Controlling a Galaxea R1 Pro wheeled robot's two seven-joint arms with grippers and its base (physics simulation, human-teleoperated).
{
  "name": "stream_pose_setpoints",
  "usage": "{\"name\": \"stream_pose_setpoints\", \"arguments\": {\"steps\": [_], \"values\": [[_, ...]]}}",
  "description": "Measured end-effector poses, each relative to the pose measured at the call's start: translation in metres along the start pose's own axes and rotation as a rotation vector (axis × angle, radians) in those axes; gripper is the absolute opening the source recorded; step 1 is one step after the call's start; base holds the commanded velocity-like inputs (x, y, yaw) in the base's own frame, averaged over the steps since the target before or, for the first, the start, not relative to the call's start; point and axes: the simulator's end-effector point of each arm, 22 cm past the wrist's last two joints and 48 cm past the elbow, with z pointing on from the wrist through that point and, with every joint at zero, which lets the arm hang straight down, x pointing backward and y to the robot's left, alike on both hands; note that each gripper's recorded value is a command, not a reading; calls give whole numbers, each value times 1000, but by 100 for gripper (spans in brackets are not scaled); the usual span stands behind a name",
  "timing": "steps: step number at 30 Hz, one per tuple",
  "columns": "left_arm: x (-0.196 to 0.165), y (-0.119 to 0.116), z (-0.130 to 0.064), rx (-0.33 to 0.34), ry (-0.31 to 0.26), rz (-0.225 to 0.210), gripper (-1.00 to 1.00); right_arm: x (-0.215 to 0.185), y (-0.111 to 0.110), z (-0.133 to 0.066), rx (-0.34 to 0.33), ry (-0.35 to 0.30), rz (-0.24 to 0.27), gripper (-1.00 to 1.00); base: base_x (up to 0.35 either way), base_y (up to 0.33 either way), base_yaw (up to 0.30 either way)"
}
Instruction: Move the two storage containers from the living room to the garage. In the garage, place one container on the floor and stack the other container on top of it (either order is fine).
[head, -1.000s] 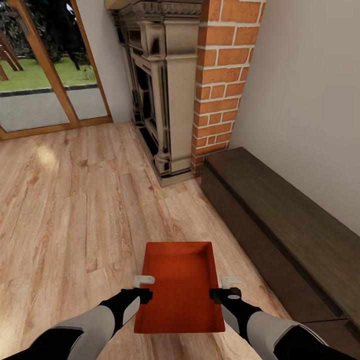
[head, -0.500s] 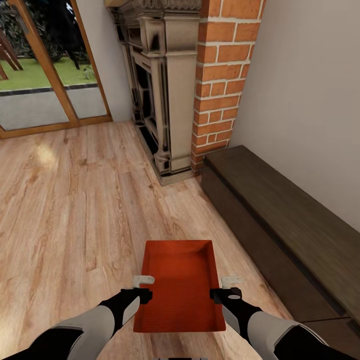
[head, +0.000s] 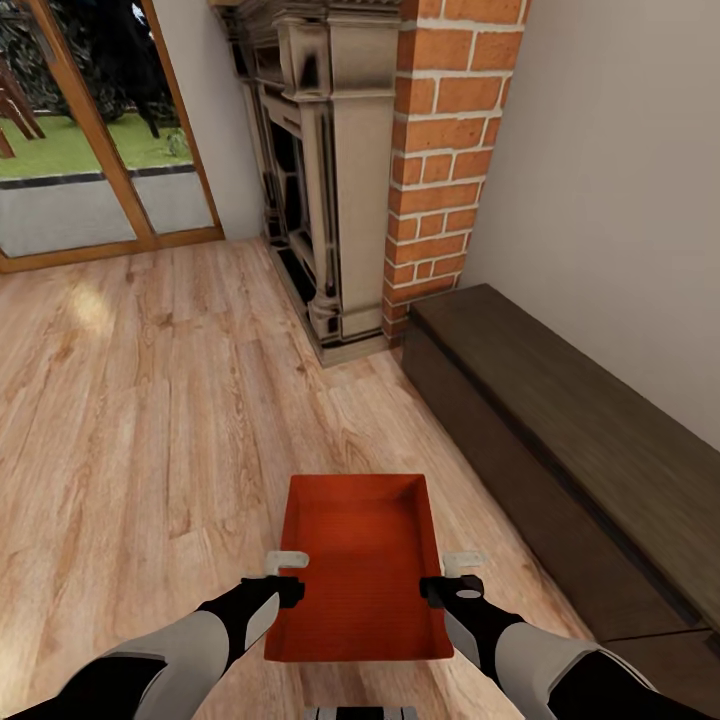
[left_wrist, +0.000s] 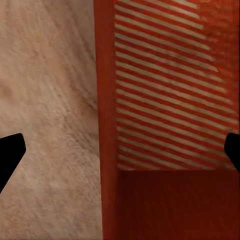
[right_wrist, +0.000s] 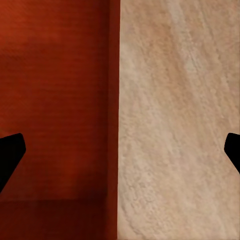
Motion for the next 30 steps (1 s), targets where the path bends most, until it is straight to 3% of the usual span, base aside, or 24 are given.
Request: {"name": "stream_pose_setpoints", "arguments": {"steps": [18, 24, 30], "values": [[7, 2, 14, -2, 1, -7, 100, 9, 1, 12, 0, -1, 0, 100, 0, 0, 0], [7, 20, 16, -26, 1, -15, 100, 9, 1, 12, 0, -2, 0, 100, 0, 0, 0], [7, 25, 16, -31, 1, -17, 100, 9, 1, 12, 0, -2, 0, 100, 0, 0, 0]]}}
